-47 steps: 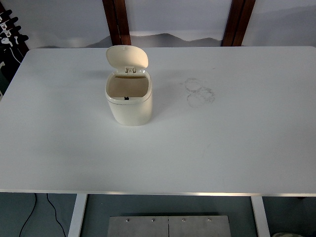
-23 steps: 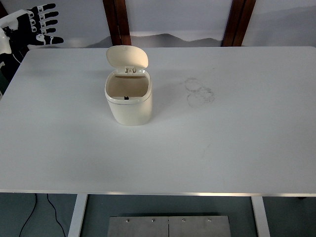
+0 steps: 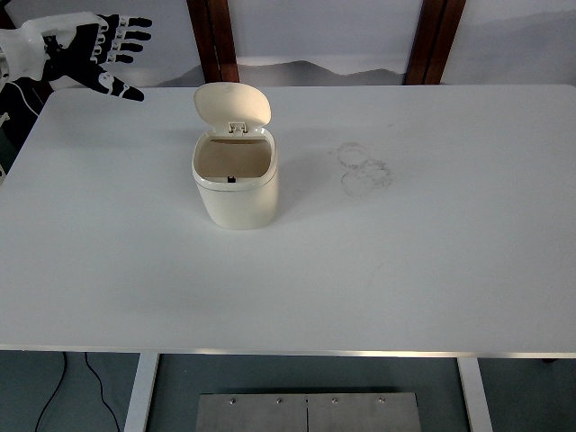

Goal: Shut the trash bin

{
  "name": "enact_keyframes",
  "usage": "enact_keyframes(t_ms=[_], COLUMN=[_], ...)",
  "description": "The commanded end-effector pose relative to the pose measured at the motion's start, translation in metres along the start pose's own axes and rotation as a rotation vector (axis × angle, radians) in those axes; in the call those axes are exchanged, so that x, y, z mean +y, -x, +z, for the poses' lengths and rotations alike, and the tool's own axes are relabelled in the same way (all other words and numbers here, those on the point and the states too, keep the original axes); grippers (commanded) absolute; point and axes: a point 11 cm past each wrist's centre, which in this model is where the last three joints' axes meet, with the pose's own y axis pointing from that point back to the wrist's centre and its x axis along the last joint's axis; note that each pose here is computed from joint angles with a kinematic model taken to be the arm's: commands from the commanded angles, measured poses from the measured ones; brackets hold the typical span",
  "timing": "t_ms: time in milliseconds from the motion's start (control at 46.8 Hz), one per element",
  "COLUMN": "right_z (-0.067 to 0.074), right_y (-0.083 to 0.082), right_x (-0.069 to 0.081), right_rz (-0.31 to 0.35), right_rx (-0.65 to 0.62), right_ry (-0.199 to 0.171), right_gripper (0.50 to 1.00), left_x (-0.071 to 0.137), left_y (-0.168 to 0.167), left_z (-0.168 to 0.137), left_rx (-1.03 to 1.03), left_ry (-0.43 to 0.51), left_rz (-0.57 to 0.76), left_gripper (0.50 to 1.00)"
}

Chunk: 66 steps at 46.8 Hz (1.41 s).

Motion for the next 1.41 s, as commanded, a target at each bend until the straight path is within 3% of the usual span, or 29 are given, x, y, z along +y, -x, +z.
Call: enact_keyframes(t_ms=[0, 299, 662, 1218, 1389], right_z=[0.000, 0.000, 0.000, 0.000, 0.000], right_y=[0.000, 0.000, 0.000, 0.000, 0.000], right_x=[0.000, 0.000, 0.000, 0.000, 0.000], right_rz=[0.000, 0.000, 0.000, 0.000, 0.000], right_rx=[0.000, 0.000, 0.000, 0.000, 0.000], right_ry=[0.000, 0.001, 0.000, 0.000, 0.000], right_gripper=[0.995, 0.995, 0.995, 0.995, 0.995], left_x=[-0.010, -0.031, -0.031, -0.036, -0.033], left_y=[0.011, 0.035, 0.059, 0.081, 0.091], left_z=[0.004, 0.030, 0.060, 0.065, 0.059], left_rx=[-0.037, -0.081, -0.138, -0.227, -0.253], left_ry=[-0.010, 0.034, 0.078, 0.020, -0.043], left_rz=[-0.032, -0.107, -0.229, -0.326, -0.356], left_gripper=[1.000, 1.000, 1.000, 1.000, 1.000])
